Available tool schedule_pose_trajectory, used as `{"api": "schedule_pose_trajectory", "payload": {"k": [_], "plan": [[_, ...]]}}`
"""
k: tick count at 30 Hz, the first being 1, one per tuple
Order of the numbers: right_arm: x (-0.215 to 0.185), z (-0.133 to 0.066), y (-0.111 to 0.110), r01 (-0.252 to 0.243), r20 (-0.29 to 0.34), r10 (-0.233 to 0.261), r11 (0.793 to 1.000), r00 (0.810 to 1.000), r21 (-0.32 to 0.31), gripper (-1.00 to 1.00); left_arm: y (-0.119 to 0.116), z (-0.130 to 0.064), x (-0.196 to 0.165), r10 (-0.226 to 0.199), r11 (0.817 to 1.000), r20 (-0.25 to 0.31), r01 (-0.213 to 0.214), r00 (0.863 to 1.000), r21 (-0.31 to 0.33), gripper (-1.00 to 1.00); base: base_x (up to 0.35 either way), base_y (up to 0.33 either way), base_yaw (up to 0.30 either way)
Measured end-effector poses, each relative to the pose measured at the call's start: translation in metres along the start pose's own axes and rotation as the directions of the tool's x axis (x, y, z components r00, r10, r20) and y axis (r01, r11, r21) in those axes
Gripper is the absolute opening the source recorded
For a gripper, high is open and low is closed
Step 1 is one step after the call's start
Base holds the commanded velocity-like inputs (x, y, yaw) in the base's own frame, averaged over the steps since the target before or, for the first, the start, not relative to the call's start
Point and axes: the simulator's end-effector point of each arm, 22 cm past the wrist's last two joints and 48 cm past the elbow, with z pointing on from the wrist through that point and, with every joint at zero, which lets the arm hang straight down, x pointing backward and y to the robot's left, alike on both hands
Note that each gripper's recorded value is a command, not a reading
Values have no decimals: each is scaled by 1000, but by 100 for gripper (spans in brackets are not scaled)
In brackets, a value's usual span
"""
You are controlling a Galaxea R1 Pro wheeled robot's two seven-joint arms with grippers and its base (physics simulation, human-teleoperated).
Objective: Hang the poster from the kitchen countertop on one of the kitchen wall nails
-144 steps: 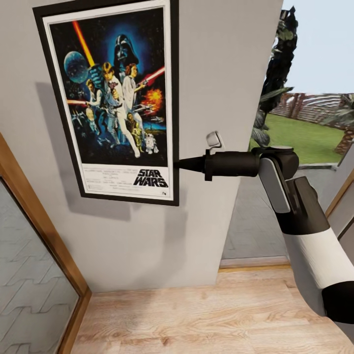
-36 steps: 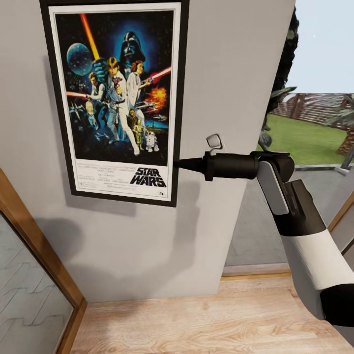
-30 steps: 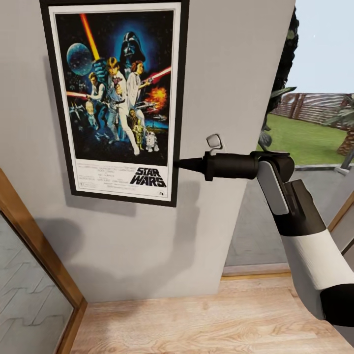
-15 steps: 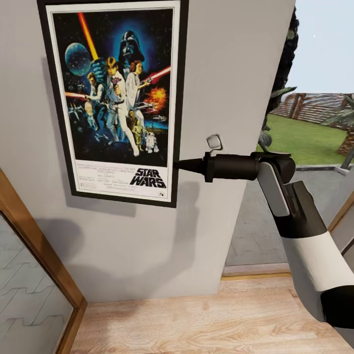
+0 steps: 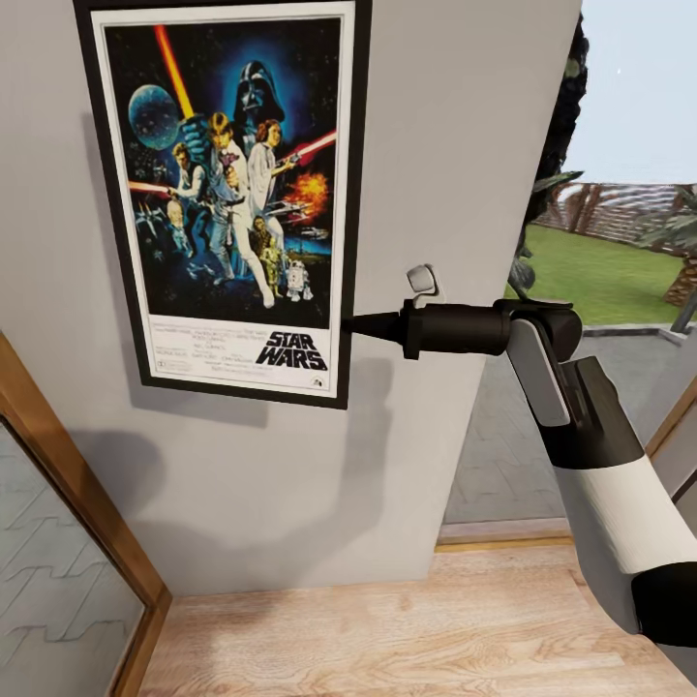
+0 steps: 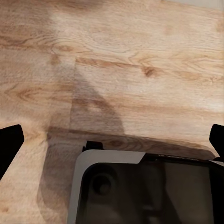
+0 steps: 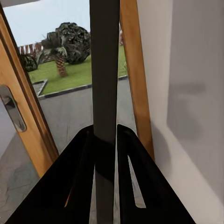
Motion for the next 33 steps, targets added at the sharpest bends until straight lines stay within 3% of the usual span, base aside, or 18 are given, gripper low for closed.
{"api": "schedule_pose_trajectory", "payload": {"k": [33], "plan": [[0, 0, 0, 0, 1, 0, 1000, 1000, 0, -100, 0, 0, 0, 0, 1000, 0, 0, 1000, 0, 100, 27, 0, 0]]}}
